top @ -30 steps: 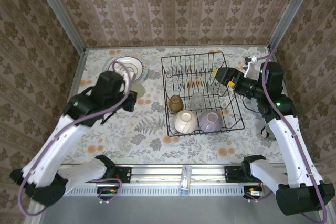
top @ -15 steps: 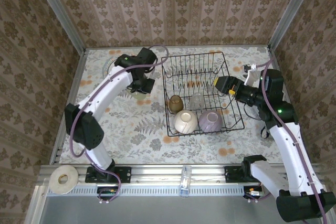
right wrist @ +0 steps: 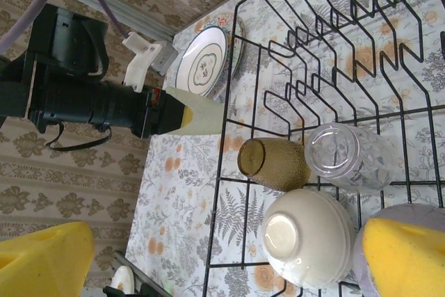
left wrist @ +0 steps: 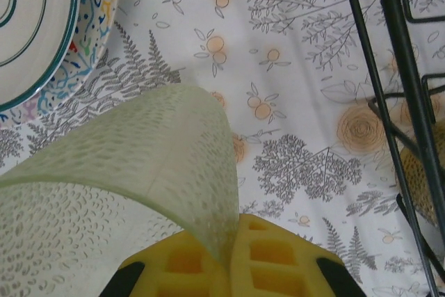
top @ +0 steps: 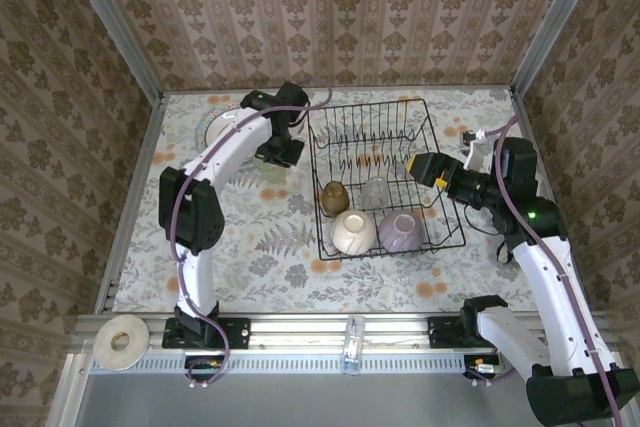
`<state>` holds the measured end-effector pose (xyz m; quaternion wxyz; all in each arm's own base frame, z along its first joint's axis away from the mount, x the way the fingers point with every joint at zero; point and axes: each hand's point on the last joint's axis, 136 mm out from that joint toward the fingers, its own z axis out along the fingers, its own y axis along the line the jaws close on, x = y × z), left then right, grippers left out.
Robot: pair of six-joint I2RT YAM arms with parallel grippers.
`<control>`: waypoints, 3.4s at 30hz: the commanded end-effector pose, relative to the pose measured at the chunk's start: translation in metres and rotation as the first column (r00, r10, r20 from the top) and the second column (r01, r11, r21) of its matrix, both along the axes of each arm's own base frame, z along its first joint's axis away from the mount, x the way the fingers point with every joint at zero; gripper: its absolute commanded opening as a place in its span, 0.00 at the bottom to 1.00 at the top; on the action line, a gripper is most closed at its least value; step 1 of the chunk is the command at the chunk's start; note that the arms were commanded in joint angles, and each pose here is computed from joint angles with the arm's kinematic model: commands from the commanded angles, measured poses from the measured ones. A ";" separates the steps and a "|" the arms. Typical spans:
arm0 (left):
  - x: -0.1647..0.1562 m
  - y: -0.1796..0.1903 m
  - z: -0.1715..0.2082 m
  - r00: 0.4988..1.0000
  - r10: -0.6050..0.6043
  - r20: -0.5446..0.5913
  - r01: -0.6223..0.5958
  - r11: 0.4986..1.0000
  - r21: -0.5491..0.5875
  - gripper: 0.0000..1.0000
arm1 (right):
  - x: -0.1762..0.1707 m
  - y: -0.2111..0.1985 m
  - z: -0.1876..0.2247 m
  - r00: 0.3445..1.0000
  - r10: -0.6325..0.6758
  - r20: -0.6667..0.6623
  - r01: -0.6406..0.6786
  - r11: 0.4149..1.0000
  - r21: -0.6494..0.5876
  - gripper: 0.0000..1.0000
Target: Unload the mixed dishes from the dish rack
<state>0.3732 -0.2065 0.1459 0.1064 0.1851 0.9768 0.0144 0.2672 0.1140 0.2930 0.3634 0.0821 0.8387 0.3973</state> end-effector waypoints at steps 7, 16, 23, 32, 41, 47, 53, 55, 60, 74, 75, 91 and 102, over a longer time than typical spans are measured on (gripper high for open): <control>0.008 -0.005 -0.008 0.999 -0.023 -0.024 0.023 1.000 0.000 0.00 | -0.007 0.004 -0.007 1.000 0.013 -0.009 -0.012 1.000 0.020 1.00; 0.006 -0.012 -0.010 0.999 -0.022 -0.033 0.021 0.999 -0.033 0.07 | -0.012 0.011 -0.014 0.998 0.050 -0.032 -0.048 0.997 0.052 1.00; 0.002 -0.013 -0.007 0.999 -0.027 -0.031 0.026 0.999 -0.040 0.17 | -0.011 0.015 -0.017 0.998 0.057 -0.033 -0.054 0.997 0.063 1.00; -0.001 -0.013 0.005 0.999 -0.031 -0.008 0.030 0.998 -0.046 0.23 | -0.013 0.015 -0.018 0.998 0.058 -0.034 -0.056 0.997 0.058 1.00; -0.007 -0.008 0.059 0.994 -0.040 0.101 0.047 0.997 -0.066 0.32 | -0.014 0.016 -0.015 0.998 0.060 -0.023 -0.059 0.997 0.054 1.00; -0.017 -0.003 0.102 0.980 -0.042 0.196 0.065 0.991 -0.113 0.46 | -0.012 0.016 -0.013 0.998 0.060 -0.021 -0.059 0.997 0.052 1.00; -0.034 -0.002 0.142 0.948 -0.048 0.316 0.117 0.972 -0.202 0.74 | -0.012 0.017 -0.009 0.998 0.059 -0.013 -0.058 0.997 0.048 1.00; -0.041 -0.002 0.154 0.932 -0.036 0.361 0.133 0.959 -0.249 0.99 | -0.012 0.017 -0.008 0.998 0.057 -0.013 -0.056 0.997 0.047 1.00; -0.064 0.004 0.186 0.870 0.024 0.492 0.191 0.904 -0.382 1.00 | -0.012 0.019 -0.005 0.998 0.061 -0.016 -0.061 0.997 0.039 1.00; -0.123 0.054 0.184 0.713 0.241 0.658 0.308 0.736 -0.603 1.00 | 0.001 0.039 -0.023 0.995 0.077 -0.058 -0.079 0.996 -0.032 1.00; -0.126 0.053 0.181 0.716 0.238 0.656 0.323 0.721 -0.614 1.00 | 0.003 0.040 -0.028 0.995 0.068 -0.072 -0.072 0.996 -0.047 1.00; -0.147 0.041 0.145 0.770 0.159 0.618 0.389 0.651 -0.652 1.00 | 0.023 0.063 -0.102 0.965 0.004 -0.261 -0.137 0.858 -0.495 1.00; -0.150 0.043 0.137 0.778 0.145 0.612 0.386 0.658 -0.646 1.00 | 0.048 0.066 -0.166 0.922 -0.075 -0.380 -0.194 0.759 -0.622 1.00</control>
